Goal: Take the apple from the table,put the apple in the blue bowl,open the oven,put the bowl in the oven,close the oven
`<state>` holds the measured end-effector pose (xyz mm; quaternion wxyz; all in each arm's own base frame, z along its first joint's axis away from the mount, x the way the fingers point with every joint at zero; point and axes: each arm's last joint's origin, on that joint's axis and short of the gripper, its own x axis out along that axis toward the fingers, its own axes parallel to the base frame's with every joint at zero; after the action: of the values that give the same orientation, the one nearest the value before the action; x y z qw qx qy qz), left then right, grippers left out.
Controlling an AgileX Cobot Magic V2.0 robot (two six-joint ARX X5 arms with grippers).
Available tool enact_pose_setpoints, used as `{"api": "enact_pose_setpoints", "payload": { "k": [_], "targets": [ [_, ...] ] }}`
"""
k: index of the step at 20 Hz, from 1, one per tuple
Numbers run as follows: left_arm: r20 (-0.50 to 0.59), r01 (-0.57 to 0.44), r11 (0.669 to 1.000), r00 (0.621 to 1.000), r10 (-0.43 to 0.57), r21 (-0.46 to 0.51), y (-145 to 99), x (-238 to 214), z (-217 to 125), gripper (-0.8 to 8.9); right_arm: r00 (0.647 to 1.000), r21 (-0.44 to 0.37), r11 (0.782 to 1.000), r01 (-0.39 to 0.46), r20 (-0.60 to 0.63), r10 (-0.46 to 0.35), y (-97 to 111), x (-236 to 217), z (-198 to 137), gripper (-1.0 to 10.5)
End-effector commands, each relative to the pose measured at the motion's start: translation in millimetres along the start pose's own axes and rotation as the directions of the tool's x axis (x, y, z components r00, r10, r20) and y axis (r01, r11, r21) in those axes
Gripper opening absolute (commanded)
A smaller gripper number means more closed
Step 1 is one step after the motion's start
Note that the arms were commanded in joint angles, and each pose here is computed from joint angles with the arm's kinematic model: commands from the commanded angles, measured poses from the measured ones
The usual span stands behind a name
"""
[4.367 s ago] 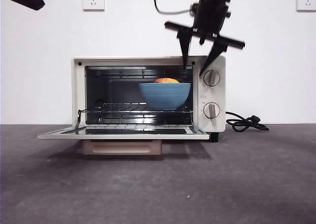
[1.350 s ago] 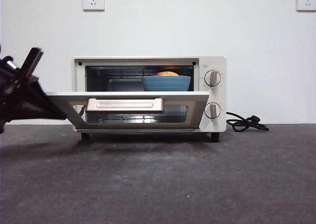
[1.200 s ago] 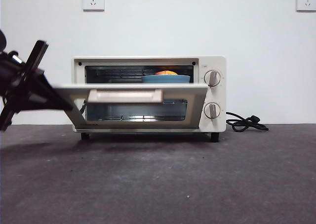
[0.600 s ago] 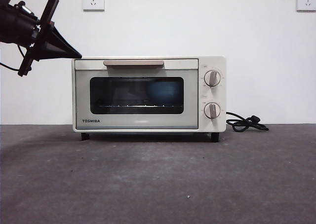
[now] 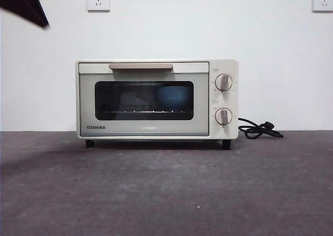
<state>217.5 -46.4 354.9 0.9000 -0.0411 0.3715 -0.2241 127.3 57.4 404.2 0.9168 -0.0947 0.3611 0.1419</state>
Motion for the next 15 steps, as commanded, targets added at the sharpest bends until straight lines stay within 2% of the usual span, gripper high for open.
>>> {"api": "enact_pose_setpoints", "payload": {
  "k": [1,4,7,11,15],
  "targets": [
    [0.090,0.026,0.995,0.995,-0.035,0.098,-23,-36,-10,-0.04,1.000,-0.013,1.000,0.003,-0.002,-0.003,0,2,-1,0.0],
    [0.158,0.061,0.986,0.984,-0.086,0.155,-41,-74,-28,-0.04,1.000,-0.007,1.000,0.006,-0.005,-0.006,0,2,-1,0.0],
    [0.230,0.058,0.982,0.968,-0.100,0.181,-46,-96,-37,-0.04,1.000,-0.008,1.000,0.007,-0.011,-0.007,0,2,-2,0.0],
    [0.246,0.056,0.981,0.964,-0.102,0.186,-47,-101,-40,-0.04,1.000,-0.008,1.000,0.007,-0.013,-0.007,0,2,-2,0.0],
    [0.220,0.041,0.985,0.972,-0.079,0.169,-42,-87,-36,-0.04,1.000,-0.008,1.000,0.007,-0.013,-0.007,0,2,-1,0.0]
  ]
}}
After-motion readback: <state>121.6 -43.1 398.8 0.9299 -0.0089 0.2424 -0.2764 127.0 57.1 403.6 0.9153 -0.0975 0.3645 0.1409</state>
